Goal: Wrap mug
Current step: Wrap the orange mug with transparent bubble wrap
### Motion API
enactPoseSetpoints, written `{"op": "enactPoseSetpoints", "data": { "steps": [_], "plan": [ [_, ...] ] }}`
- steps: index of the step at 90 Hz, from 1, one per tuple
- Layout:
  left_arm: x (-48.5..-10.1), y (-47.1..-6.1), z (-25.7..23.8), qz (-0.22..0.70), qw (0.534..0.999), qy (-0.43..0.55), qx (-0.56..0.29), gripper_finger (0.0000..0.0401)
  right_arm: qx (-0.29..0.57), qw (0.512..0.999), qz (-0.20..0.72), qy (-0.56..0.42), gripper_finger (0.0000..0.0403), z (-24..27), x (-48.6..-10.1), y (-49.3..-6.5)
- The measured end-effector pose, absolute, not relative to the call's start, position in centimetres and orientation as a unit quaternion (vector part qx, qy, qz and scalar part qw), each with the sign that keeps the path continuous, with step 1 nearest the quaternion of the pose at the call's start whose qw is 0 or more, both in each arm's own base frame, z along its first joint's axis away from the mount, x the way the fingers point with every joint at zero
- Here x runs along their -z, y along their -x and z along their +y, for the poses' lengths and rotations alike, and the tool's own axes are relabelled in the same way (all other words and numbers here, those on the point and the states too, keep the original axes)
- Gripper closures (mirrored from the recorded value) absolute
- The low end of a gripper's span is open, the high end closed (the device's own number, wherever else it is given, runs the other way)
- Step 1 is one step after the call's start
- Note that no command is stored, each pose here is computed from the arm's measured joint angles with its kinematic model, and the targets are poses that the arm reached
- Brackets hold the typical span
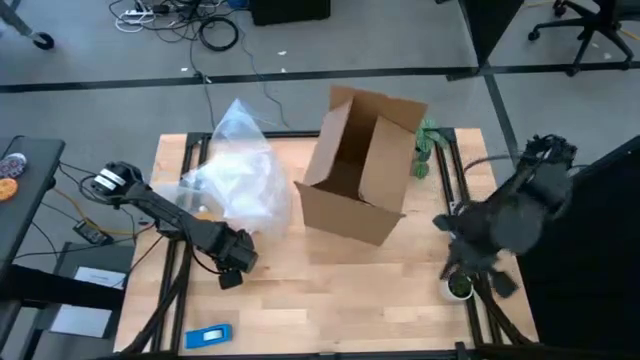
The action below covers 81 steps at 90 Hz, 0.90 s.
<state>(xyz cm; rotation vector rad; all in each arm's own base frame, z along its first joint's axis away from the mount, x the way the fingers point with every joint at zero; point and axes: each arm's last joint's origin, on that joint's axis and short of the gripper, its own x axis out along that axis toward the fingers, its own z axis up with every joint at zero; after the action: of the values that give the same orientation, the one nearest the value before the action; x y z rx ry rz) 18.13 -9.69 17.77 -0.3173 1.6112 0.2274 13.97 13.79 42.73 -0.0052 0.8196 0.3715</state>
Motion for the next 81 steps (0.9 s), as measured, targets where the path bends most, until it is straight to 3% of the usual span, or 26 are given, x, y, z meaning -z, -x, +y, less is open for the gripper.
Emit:
{"op": "enactPoseSetpoints", "data": {
  "steps": [10,21,43,61,81],
  "plan": [
    [-17.8,-18.2,-9.7,0.716,0.676,0.142,-0.100,0.0384,-0.053,0.903,0.427,0.011,0.0403,13.7,-38.6,-14.9],
    [-17.8,-18.4,-10.0,0.714,0.676,0.160,-0.083,0.0384,0.026,0.897,0.442,0.011,0.0403,13.3,-34.1,-16.4],
    [-18.5,-19.0,-10.4,0.708,0.682,0.174,-0.060,0.0384,0.120,0.928,0.353,-0.006,0.0403,11.5,-27.9,-20.3],
    [-18.5,-19.0,-10.3,0.704,0.687,0.170,-0.063,0.0384,0.224,0.921,0.319,-0.004,0.0403,8.1,-25.9,-21.9],
    [-18.5,-19.0,-10.2,0.698,0.695,0.160,-0.074,0.0369,0.260,0.926,0.276,0.007,0.0403,6.2,-26.7,-23.3]
  ]
}}
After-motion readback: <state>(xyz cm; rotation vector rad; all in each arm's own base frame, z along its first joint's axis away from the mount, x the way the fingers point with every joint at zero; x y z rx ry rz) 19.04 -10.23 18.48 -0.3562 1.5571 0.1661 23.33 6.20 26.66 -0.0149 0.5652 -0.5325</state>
